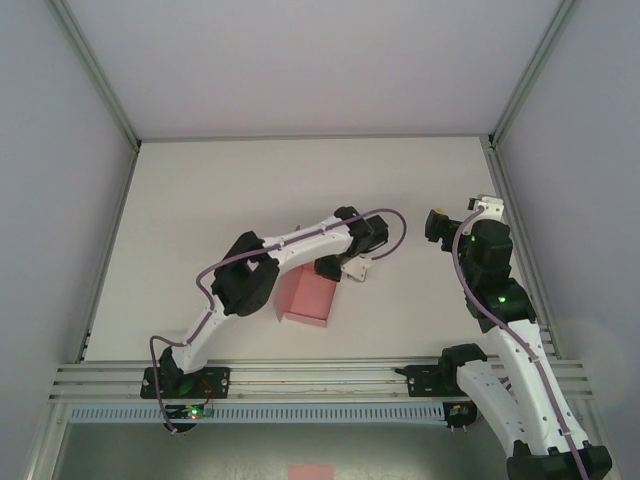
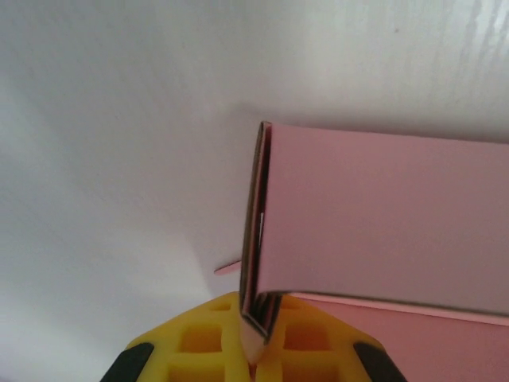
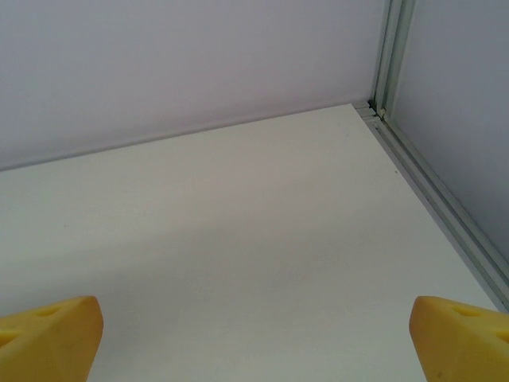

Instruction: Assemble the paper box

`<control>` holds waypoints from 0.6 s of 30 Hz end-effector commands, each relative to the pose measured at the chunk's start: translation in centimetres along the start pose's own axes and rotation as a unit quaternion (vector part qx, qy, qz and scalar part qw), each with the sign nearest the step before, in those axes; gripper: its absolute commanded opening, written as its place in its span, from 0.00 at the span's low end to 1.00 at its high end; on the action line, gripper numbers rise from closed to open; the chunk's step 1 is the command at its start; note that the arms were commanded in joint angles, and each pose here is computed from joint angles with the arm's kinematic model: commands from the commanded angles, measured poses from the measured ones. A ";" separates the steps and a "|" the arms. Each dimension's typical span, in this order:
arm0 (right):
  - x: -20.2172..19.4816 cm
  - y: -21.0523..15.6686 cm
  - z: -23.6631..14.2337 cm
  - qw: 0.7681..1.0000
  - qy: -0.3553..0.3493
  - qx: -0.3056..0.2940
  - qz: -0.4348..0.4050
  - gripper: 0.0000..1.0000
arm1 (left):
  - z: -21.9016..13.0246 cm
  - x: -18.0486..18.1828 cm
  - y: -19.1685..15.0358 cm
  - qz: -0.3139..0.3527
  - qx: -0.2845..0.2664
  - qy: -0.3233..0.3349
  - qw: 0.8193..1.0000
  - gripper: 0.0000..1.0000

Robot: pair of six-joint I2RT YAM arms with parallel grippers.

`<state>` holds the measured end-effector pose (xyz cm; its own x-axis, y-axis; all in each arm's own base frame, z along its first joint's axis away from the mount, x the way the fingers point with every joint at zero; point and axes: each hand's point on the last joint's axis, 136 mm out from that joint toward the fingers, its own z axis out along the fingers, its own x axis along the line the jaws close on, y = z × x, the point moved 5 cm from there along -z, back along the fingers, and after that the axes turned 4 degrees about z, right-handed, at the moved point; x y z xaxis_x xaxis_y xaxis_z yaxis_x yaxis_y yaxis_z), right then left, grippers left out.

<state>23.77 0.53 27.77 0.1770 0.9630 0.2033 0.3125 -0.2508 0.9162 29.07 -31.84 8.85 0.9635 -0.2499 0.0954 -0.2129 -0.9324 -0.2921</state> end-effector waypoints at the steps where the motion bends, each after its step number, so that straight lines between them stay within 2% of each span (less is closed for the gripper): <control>1: -0.4 0.0 0.0 1.000 -0.008 -0.005 -0.004 0.98 | 2.8 1.4 1.9 0.046 0.035 0.080 0.995 0.00; 3: -0.3 0.0 0.0 1.000 -0.005 -0.007 -0.004 0.98 | 4.4 1.1 2.8 0.060 0.040 0.088 0.993 0.00; 7: -0.1 0.1 -0.1 1.000 0.003 -0.009 -0.004 0.98 | 6.4 0.3 4.9 0.050 0.012 0.084 0.995 0.00; 11: 0.0 0.1 0.0 1.000 0.007 -0.008 -0.004 0.98 | 7.9 -0.2 6.2 0.057 -0.001 0.114 0.992 0.00; 14: 0.0 -0.1 0.0 1.000 0.009 -0.005 -0.004 0.98 | 7.4 -0.6 6.1 0.041 -0.012 0.108 0.993 0.00; 18: 0.2 -0.1 0.1 1.000 0.018 -0.002 -0.003 0.98 | 4.1 0.1 5.5 0.018 -0.046 0.126 0.991 0.00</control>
<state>23.76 0.73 27.79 0.1578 0.9656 0.2067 0.3153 -0.2476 0.9161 29.86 -33.73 7.53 0.8435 -0.3930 0.3662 -0.2487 -0.8900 -0.3822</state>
